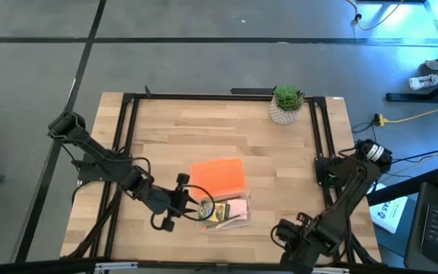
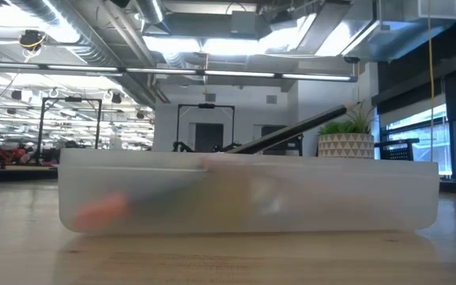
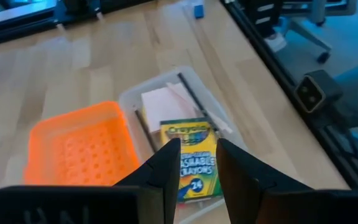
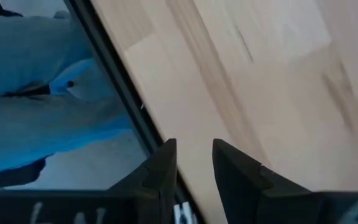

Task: Pack school essentials
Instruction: Put the blue eraser into the supply box

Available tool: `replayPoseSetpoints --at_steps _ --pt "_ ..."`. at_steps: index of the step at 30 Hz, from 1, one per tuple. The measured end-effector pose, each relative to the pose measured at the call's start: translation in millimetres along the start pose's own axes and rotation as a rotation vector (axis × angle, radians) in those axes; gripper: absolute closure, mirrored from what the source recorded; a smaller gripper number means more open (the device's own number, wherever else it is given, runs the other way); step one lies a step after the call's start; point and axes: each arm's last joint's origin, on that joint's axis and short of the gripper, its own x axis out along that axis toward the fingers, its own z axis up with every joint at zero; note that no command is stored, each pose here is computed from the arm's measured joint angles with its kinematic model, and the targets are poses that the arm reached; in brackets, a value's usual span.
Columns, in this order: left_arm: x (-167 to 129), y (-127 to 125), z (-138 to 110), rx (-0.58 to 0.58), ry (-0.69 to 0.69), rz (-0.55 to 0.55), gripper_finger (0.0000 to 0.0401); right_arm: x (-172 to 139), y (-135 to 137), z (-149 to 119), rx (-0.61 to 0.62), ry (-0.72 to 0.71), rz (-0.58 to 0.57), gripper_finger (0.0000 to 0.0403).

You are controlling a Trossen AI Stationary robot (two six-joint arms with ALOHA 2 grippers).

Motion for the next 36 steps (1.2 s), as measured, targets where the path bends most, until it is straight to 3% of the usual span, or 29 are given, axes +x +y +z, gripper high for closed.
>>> replayPoseSetpoints --at_steps 9,28,36 --pt "0.5 0.6 2.7 -0.006 -0.022 -0.02 0.0305 -0.4 1.4 -5.1 0.024 0.006 0.009 0.0297" --pt "0.6 0.7 2.8 -0.015 -0.024 -0.016 0.0305 -0.5 3.4 -10.6 0.085 0.265 0.042 0.0297" --pt "0.5 0.5 4.1 -0.02 -0.037 -0.018 0.0305 0.0 4.1 -9.4 0.083 0.235 0.047 0.0297"
